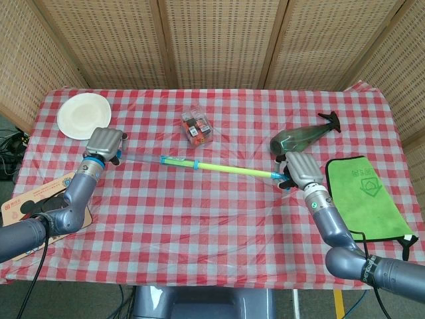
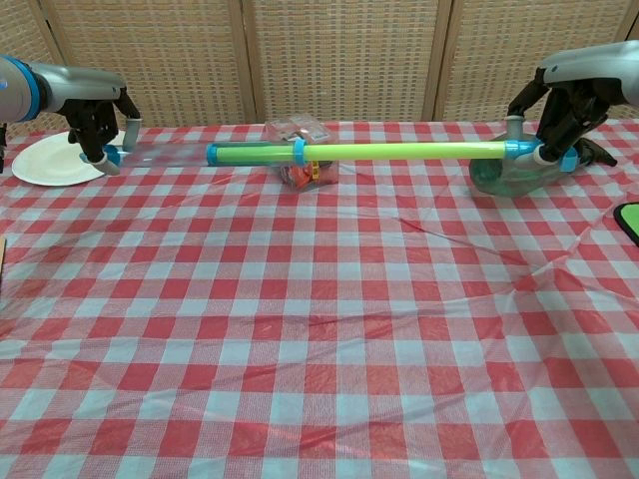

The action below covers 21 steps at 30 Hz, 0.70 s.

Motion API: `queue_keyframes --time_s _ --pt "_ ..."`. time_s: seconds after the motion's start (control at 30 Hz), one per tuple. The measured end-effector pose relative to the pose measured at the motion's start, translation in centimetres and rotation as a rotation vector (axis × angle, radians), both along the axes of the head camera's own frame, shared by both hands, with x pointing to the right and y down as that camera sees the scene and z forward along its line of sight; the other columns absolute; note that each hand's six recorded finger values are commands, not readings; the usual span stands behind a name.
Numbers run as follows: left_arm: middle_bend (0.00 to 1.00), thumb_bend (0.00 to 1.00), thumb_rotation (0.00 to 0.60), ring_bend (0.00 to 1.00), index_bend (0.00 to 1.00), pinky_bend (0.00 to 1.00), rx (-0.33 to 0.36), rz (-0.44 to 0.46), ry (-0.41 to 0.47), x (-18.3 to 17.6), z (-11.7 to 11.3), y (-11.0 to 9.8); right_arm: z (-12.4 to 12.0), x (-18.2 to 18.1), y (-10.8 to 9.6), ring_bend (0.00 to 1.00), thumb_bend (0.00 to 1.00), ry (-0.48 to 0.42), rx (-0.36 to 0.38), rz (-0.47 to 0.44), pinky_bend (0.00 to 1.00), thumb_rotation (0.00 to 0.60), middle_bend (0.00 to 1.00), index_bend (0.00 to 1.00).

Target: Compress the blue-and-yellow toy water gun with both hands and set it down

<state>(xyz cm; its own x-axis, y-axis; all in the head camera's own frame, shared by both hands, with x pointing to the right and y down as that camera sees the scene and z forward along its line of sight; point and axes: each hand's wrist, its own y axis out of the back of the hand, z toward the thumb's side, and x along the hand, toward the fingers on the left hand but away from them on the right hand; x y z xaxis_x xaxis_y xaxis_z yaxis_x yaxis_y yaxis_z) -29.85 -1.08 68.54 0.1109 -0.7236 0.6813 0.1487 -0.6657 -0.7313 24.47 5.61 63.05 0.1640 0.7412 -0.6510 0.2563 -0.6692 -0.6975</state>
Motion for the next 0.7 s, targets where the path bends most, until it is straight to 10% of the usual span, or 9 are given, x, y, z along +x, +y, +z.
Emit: queue_keyframes --time_s 0.7 --pt "0.76 0.34 0.6 0.68 0.65 0.58 -0.031 -0.007 0.116 4.0 -1.5 2.3 0.7 -1.8 0.5 1.0 0.58 -0.007 -0.022 -0.043 0.65 0.6 1.0 0.86"
